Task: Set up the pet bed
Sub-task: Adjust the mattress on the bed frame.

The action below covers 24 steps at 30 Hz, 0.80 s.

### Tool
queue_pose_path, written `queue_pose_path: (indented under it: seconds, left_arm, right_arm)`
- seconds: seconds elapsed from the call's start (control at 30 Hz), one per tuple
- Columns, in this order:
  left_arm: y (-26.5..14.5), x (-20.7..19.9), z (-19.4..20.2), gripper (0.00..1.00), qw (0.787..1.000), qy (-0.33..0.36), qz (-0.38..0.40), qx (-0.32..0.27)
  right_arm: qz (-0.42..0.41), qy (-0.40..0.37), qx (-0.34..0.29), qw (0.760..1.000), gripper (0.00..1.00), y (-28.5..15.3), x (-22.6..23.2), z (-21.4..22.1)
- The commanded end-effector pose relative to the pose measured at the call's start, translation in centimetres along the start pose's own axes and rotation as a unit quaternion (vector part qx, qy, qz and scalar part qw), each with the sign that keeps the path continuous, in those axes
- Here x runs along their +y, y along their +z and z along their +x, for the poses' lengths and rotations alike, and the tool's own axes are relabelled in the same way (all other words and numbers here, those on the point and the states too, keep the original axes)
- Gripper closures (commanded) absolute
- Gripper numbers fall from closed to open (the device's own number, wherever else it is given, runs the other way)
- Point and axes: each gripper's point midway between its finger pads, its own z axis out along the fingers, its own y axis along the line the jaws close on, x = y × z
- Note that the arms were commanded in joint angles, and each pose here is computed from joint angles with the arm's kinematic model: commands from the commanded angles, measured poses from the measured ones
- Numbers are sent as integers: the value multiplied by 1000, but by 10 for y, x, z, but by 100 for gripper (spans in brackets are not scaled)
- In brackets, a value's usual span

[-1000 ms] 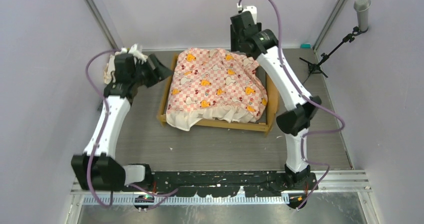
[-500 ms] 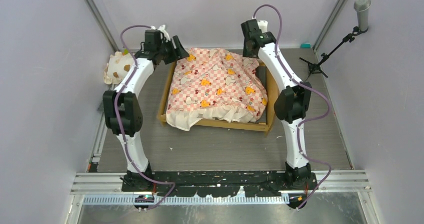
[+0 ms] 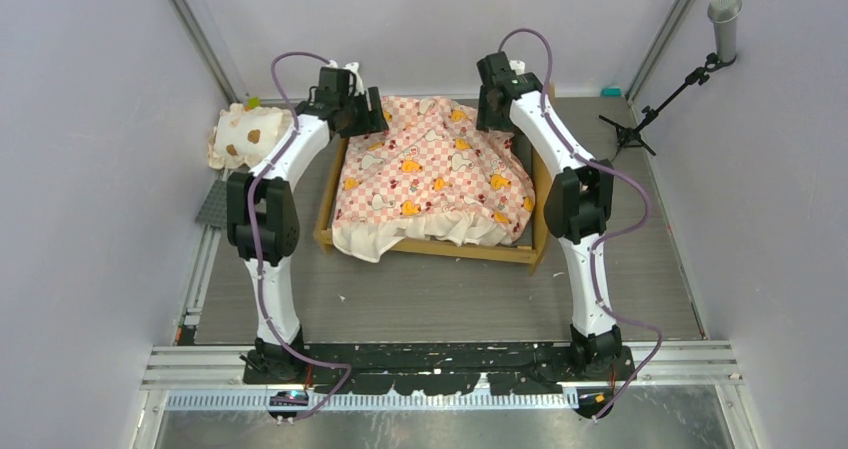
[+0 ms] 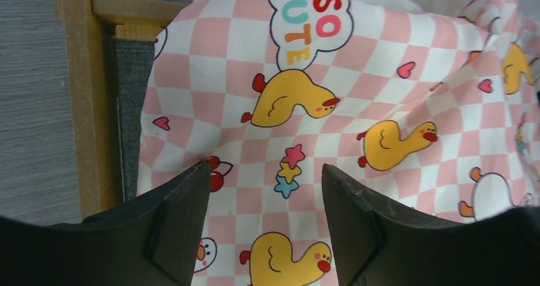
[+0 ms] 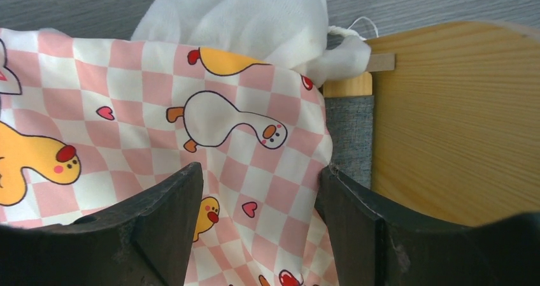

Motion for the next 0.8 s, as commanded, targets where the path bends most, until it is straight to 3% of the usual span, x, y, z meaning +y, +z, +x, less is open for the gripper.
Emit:
queue_pose_path:
  seconds: [0.0,0.2,0.37,0.57,0.67,0.77]
  left_arm:
    - [-1,11,-16,33,998,34,-51,-21]
    - [-2,12,-32,25,995,53,-73,-44]
    - [12,26,-27,23,993,63,-99,-30]
    - [32,25,-7,24,995,60,-76,-1]
    - [35,28,0,30,995,59,-78,8]
    - [36,29,6,42,995,57,-79,15]
  right_arm:
    - [-9,20,12,1000,27,5,-2,3]
    - [2,27,24,999,30,19,-9,8]
    - [2,23,27,999,56,22,-11,10]
    - [-7,21,15,1000,92,13,-11,2]
    - [-1,18,5,1000,99,7,-15,-4]
    - [13,15,-5,1000,99,2,-22,-8]
